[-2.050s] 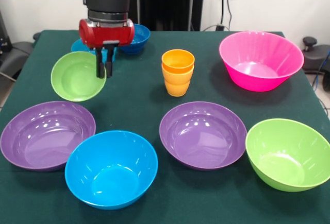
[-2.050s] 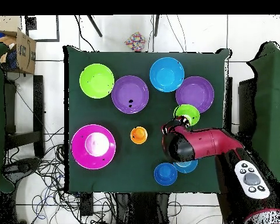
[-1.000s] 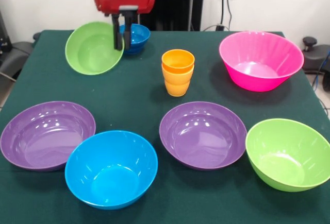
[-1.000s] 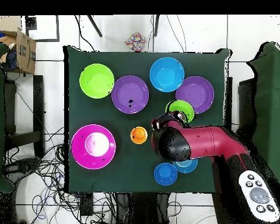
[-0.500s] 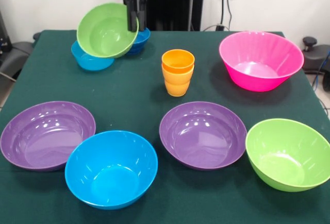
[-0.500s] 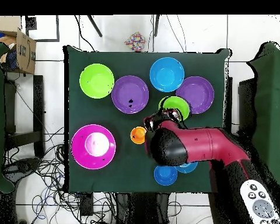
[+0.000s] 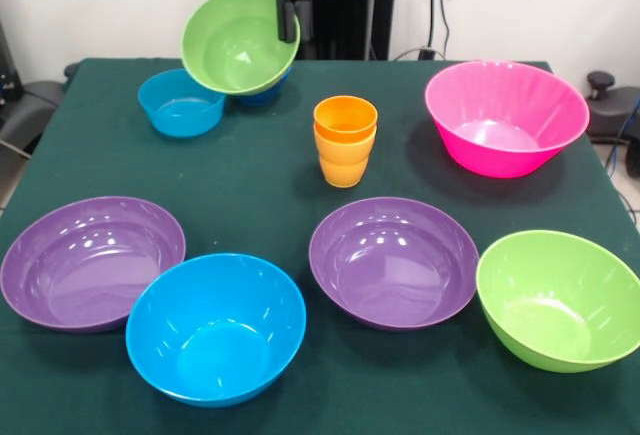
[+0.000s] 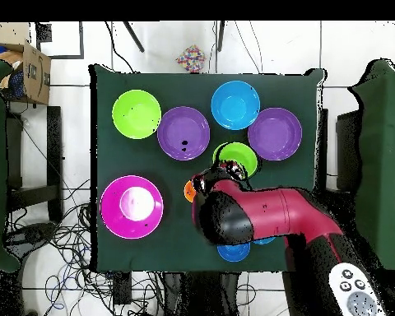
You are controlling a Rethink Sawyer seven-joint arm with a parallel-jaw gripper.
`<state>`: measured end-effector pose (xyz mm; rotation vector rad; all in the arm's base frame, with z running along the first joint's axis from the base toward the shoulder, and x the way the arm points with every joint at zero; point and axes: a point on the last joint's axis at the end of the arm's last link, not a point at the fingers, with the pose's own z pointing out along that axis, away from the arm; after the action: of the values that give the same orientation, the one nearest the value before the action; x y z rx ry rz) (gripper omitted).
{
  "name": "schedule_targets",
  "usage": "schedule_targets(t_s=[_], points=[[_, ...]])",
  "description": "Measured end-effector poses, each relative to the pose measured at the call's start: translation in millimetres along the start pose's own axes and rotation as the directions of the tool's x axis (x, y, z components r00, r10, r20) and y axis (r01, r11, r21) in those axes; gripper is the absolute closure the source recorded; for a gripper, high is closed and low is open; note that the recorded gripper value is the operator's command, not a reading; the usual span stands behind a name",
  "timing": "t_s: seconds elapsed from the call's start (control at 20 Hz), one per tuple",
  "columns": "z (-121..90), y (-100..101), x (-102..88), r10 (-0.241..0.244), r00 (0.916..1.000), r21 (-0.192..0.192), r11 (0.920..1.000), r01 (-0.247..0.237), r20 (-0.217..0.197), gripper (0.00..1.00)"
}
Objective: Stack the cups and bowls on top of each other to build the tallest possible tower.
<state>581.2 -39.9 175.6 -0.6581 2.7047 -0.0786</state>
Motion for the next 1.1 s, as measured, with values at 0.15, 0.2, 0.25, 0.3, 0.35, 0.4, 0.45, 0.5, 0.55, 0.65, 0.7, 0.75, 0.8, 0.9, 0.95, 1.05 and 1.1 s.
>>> schedule_targets(t_s=[0.15, 0.2, 0.25, 0.3, 0.35, 0.4, 0.45, 0.5, 0.55, 0.65, 0.7, 0.75, 0.8, 0.9, 0.95, 1.05, 1.1], points=[[-0.6, 6.7, 3.2, -0.007, 1.0, -0.007, 1.0, 0.007, 0.001, 1.0], [-0.7, 8.3, 4.1, -0.008, 1.0, -0.008, 0.9999, 0.008, 0.002, 1.0], [-0.9, 9.8, 4.9, -0.009, 0.9999, -0.009, 0.9999, 0.009, 0.004, 1.0], [-1.4, 12.0, 6.2, -0.012, 0.9999, -0.011, 0.9999, 0.012, 0.006, 1.0], [-2.4, 15.4, 8.1, -0.015, 0.9998, -0.012, 0.9998, 0.015, 0.01, 1.0], [-2.9, 16.9, 8.8, -0.017, 0.9998, -0.011, 0.9998, 0.017, 0.013, 1.0], [-3.4, 18.3, 9.4, -0.018, 0.9997, -0.011, 0.9998, 0.018, 0.016, 1.0], [-3.5, 19.5, 9.6, -0.019, 0.9996, -0.011, 0.9997, 0.02, 0.02, 1.0], [-3.5, 20.1, 9.6, -0.02, 0.9995, -0.011, 0.9997, 0.02, 0.023, 1.0], [-3.6, 22.5, 9.8, -0.021, 0.9992, -0.011, 0.9997, 0.021, 0.034, 1.0], [-3.8, 23.9, 9.8, -0.022, 0.999, -0.012, 0.9997, 0.022, 0.039, 1.0], [-3.9, 25.3, 9.7, -0.022, 0.9988, -0.013, 0.9997, 0.023, 0.045, 1.0], [-4.1, 26.3, 9.6, -0.023, 0.9985, -0.013, 0.9996, 0.023, 0.049, 1.0], [-5.4, 30.9, 8.3, -0.026, 0.9973, -0.013, 0.9995, 0.027, 0.069, 1.0], [-6.2, 32.6, 7.7, -0.027, 0.9967, -0.013, 0.9995, 0.028, 0.077, 1.0], [-7.6, 34.5, 6.8, -0.029, 0.9958, -0.011, 0.9995, 0.03, 0.087, 1.0], [-8.5, 35.4, 6.2, -0.029, 0.9953, -0.01, 0.9995, 0.03, 0.092, 1.0]])
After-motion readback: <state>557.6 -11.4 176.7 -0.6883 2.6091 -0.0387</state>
